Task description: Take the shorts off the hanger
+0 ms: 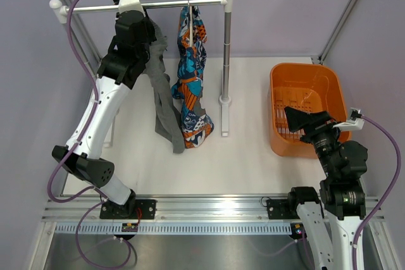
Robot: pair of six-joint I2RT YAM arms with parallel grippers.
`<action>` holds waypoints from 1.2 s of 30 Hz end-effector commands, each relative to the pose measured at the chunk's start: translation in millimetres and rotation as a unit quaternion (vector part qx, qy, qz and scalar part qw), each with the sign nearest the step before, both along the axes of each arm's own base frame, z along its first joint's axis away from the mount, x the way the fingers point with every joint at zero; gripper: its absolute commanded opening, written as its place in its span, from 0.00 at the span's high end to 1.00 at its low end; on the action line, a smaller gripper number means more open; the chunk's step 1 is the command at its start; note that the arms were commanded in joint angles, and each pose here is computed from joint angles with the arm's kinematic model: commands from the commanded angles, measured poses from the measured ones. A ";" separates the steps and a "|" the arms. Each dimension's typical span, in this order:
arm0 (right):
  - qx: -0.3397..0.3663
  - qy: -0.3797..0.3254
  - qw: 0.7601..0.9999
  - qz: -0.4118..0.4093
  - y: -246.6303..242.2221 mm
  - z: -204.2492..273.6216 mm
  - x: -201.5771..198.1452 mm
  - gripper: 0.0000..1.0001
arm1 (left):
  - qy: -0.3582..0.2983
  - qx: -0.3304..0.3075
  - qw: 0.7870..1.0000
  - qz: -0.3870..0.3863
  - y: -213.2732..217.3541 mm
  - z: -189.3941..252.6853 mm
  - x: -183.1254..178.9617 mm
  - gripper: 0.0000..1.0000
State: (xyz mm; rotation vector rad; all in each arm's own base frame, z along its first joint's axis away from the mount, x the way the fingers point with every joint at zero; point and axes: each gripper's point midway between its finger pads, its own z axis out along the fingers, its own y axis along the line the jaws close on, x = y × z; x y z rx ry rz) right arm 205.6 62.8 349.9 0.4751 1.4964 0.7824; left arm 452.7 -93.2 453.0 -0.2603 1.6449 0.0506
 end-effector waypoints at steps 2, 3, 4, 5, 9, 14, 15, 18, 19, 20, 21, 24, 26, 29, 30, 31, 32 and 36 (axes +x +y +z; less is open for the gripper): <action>-0.001 -0.006 1.000 0.000 -0.3 2.6 -2.2 0.01 | -0.027 -0.006 1.000 0.010 2.8 16.3 2.5 0.64; -0.001 -0.006 1.000 -0.001 -0.6 3.0 -2.1 0.01 | -0.028 -0.005 1.000 0.005 1.7 17.6 2.0 0.67; -0.002 -0.005 1.000 0.000 -0.4 2.2 -2.2 0.01 | -0.030 -0.006 1.000 0.001 0.3 18.6 2.4 0.68; -0.002 -0.006 1.000 -0.001 -0.7 2.8 -2.4 0.00 | -0.032 -0.006 0.999 -0.003 -1.0 19.5 2.5 0.71; -0.003 -0.005 1.000 0.000 -0.2 2.9 -2.0 0.01 | -0.033 -0.002 0.999 -0.009 -1.0 24.3 -0.5 0.92; -0.005 -0.005 1.000 0.004 1.1 3.4 0.3 0.01 | -0.053 -0.004 0.999 -0.012 3.4 44.7 -12.0 1.00; -0.005 -0.005 1.000 0.005 1.3 3.5 0.6 0.01 | -0.056 -0.004 0.998 -0.012 3.8 47.9 -13.5 1.00; -0.005 -0.006 1.000 0.008 2.4 4.9 2.0 0.01 | -0.068 -0.009 0.997 -0.018 4.9 61.4 -20.7 1.00; -0.006 -0.009 1.000 0.010 3.1 6.0 2.2 0.01 | -0.072 -0.010 0.997 -0.021 4.9 65.5 -22.5 1.00; -0.007 -0.007 1.000 0.012 3.6 5.8 2.8 0.01 | -0.075 -0.010 0.997 -0.026 3.8 68.7 -23.9 1.00; -0.007 -0.008 1.000 0.012 3.8 5.8 3.2 0.00 | -0.083 -0.011 0.996 -0.028 4.9 77.6 -27.7 1.00; -0.010 -0.008 1.000 0.014 4.2 7.2 3.6 0.01 | -0.094 -0.010 0.995 -0.039 4.2 89.7 -33.5 1.00; -0.013 -0.009 1.000 0.013 3.7 8.5 4.2 0.01 | -0.107 -0.012 0.993 -0.045 4.8 101.4 -40.1 1.00; -0.013 -0.009 1.000 0.013 3.8 9.0 5.3 0.00 | -0.112 -0.017 0.992 -0.047 7.0 106.6 -48.6 1.00; -0.013 -0.010 1.000 0.013 4.0 9.3 5.2 0.01 | -0.111 -0.017 0.993 -0.047 7.7 105.5 -49.7 1.00; -0.014 -0.009 1.000 0.013 4.0 8.8 6.2 0.00 | -0.109 -0.017 0.993 -0.049 7.8 104.4 -54.1 1.00; -0.013 -0.008 1.000 0.014 4.3 8.5 6.5 0.00 | -0.107 -0.018 0.993 -0.050 7.5 103.3 -56.0 1.00; -0.011 -0.008 1.000 0.017 5.2 8.5 8.9 0.01 | -0.091 -0.015 0.994 -0.052 3.8 92.5 -61.5 1.00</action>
